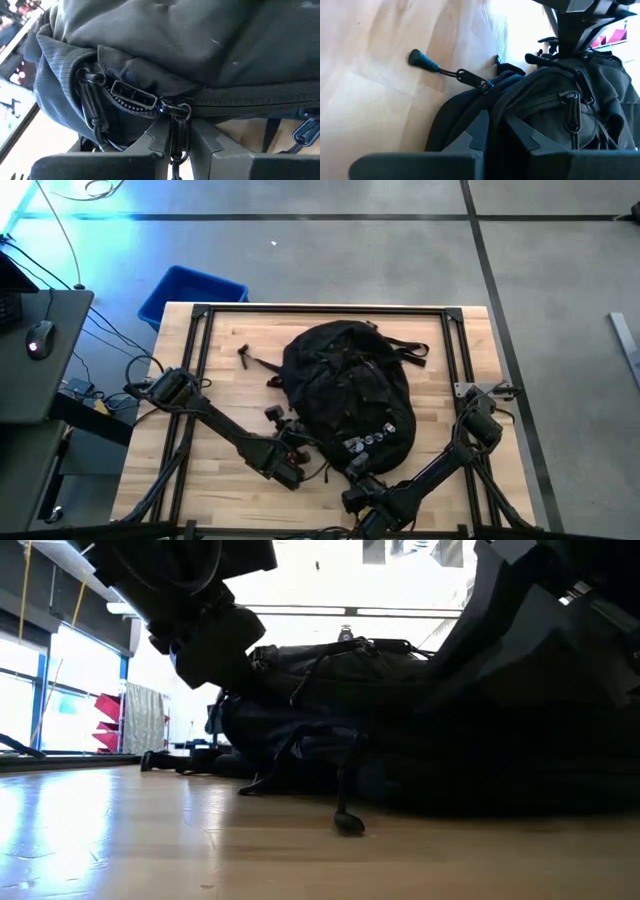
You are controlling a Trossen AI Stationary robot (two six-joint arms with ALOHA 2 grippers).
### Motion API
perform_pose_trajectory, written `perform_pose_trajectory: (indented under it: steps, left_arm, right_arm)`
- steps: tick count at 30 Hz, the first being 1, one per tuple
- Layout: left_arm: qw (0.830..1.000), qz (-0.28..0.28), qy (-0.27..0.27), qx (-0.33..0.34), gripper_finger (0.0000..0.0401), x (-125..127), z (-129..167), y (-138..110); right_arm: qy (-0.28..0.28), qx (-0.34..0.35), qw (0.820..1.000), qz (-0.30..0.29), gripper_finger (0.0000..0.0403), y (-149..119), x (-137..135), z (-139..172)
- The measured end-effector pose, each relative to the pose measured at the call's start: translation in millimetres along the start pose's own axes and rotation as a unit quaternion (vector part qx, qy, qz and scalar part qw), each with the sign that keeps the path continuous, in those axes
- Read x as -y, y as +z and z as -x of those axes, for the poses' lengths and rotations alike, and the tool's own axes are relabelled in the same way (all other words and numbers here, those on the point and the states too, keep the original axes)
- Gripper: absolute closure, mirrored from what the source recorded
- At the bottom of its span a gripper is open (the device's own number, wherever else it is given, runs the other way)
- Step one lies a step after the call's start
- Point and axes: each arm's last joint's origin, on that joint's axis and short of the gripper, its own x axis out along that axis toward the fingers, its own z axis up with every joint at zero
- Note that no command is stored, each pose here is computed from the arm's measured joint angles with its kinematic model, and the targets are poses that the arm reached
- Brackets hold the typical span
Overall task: Unpack backpack
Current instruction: Close the black backpack
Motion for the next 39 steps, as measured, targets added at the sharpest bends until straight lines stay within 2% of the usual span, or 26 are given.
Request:
perform_pose_trajectory:
  steps: [6, 10, 14, 20, 28, 33, 36, 39]
  left_arm:
    - [1.0, 0.015, 0.003, -0.017, 0.038, -2, -9, -13]
    - [1.0, 0.003, -0.003, -0.002, 0.0378, 2, -9, -16]
    - [0.999, -0.026, -0.02, 0.021, 0.033, 9, -4, -15]
    - [1.0, -0.011, -0.011, -0.002, 0.0269, 4, 2, -23]
    - [0.998, 0.032, 0.035, -0.042, 0.0263, -10, 6, -40]
    - [0.998, 0.042, 0.037, -0.042, 0.0274, -11, 29, -43]
    - [0.998, 0.053, 0.021, -0.024, 0.0282, -9, 53, -34]
    - [0.997, 0.072, 0.002, 0.029, 0.0292, -4, 71, -22]
  right_arm:
    - [0.015, -0.003, 1.0, -0.002, 0.0382, 0, -1, 0]
    - [-0.033, 0.012, 0.998, -0.051, 0.0382, 1, 1, -1]
    - [-0.056, 0.019, 0.992, -0.108, 0.0371, 2, 5, -5]
    - [-0.01, 0.032, 0.991, -0.132, 0.0308, 29, 19, 5]
    - [-0.014, 0.062, 0.99, -0.123, 0.0213, 69, 60, 51]
    - [-0.008, 0.016, 0.99, -0.143, 0.0194, 62, 76, 72]
    - [-0.018, -0.046, 0.988, -0.149, 0.02, 43, 76, 71]
    - [-0.046, -0.102, 0.98, -0.163, 0.0212, 24, 74, 61]
